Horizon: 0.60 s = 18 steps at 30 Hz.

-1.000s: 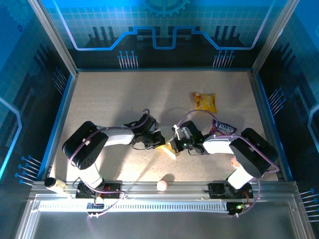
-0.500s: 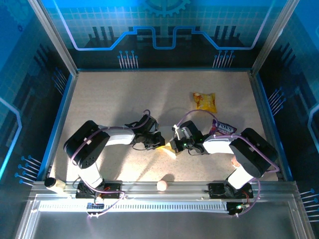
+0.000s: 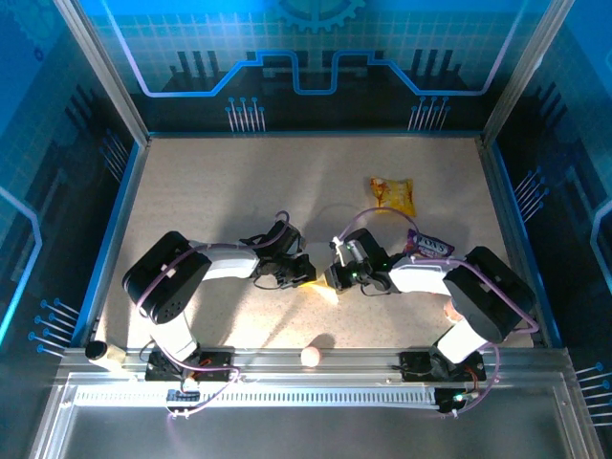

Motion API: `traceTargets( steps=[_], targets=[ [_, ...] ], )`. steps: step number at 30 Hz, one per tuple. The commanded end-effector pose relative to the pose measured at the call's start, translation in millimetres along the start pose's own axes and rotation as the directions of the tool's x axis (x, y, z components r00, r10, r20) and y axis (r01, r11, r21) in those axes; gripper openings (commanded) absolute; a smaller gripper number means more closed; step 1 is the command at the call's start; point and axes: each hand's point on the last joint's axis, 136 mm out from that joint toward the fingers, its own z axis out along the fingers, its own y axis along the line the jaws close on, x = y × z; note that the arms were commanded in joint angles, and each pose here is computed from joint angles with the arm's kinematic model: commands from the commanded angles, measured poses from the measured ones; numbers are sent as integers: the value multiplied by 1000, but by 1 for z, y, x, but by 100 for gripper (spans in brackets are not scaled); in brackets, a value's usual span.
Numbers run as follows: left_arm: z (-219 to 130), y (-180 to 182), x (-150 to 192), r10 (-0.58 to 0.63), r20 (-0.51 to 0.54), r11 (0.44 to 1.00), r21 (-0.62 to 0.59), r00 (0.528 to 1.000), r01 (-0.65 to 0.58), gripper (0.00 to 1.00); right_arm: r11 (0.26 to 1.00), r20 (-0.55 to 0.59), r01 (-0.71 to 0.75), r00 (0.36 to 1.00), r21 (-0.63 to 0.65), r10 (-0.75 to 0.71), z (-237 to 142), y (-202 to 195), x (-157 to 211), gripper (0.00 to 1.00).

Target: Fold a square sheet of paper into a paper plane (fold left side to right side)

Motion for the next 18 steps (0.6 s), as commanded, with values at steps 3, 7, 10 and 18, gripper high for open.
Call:
traceTargets(
  steps=[3, 7, 10, 18],
  targets=[
    [9, 43, 20, -53, -55, 988, -146, 997, 44, 13, 1000, 83, -20, 996, 18, 18, -32, 3, -35, 36],
    [10, 42, 20, -56, -55, 988, -144, 997, 47, 13, 998, 72, -46, 997, 39, 43, -54, -2, -31, 42],
    [11, 41, 19, -53, -55, 989, -142, 997, 45, 13, 997, 16, -62, 998, -48, 63, -66, 13, -19, 33],
    [11, 39, 17, -47, -55, 989, -143, 997, 39, 13, 932, -177, -215, 970, -292, 168, -66, 53, 17, 0]
  ],
)
